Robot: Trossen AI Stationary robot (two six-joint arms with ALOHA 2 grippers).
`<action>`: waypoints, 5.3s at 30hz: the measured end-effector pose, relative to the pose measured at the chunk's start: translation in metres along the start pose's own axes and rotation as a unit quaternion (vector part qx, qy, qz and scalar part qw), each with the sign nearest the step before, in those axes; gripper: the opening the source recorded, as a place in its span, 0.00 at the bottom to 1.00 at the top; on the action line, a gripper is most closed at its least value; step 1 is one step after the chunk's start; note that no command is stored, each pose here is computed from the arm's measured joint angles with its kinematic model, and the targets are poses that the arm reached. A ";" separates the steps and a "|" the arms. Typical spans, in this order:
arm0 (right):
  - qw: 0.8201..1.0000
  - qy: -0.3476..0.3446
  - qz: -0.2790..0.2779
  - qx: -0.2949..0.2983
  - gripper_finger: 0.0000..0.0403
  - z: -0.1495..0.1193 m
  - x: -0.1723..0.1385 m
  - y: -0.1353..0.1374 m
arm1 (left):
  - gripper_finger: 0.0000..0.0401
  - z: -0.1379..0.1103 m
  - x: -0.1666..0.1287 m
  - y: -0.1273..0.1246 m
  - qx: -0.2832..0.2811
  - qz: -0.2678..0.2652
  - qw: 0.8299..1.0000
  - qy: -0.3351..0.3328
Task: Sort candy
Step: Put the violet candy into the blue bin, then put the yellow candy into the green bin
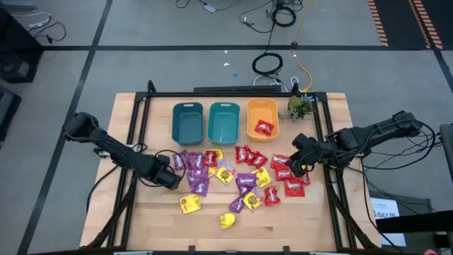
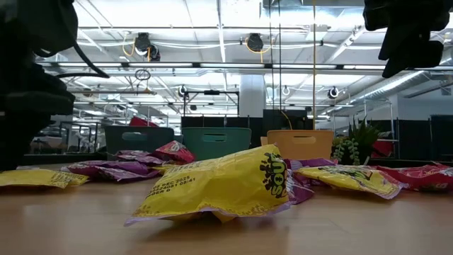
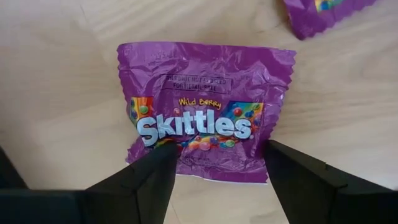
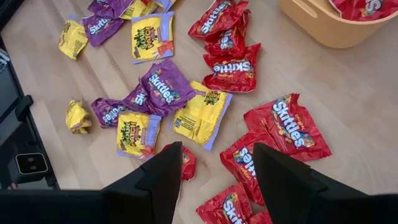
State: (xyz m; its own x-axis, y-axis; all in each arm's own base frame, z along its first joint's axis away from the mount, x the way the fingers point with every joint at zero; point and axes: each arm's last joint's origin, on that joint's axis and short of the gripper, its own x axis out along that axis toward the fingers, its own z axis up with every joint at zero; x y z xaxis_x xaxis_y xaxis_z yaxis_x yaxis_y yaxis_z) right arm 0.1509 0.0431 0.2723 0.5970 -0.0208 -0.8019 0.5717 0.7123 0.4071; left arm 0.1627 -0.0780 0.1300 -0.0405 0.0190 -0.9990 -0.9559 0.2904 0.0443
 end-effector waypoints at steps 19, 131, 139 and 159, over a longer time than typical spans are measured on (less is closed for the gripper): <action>1.000 -0.001 0.002 -0.005 0.47 0.000 0.000 0.000 | 0.06 0.004 0.002 0.006 -0.011 0.027 0.998 -0.055; 0.943 -0.084 -0.008 -0.321 0.47 0.054 0.204 0.097 | 0.32 0.045 -0.154 -0.008 0.310 -0.271 0.881 -0.235; 0.958 -0.047 -0.049 -0.279 0.47 0.057 0.271 0.092 | 0.32 0.044 -0.154 -0.008 0.315 -0.269 0.879 -0.236; 0.981 -0.113 -0.090 -0.126 0.01 0.091 0.185 0.128 | 0.32 0.044 -0.153 -0.007 0.410 -0.239 0.842 -0.256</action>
State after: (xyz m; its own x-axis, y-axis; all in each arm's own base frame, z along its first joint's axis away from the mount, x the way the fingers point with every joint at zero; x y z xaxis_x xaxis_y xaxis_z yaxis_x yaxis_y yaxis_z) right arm 0.3857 0.0667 0.2157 0.6248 -0.2966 -0.7223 0.5386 0.8335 0.1236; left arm 0.1885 -0.0408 0.2829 0.6222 0.0615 -0.7804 -0.2969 0.9410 -0.1626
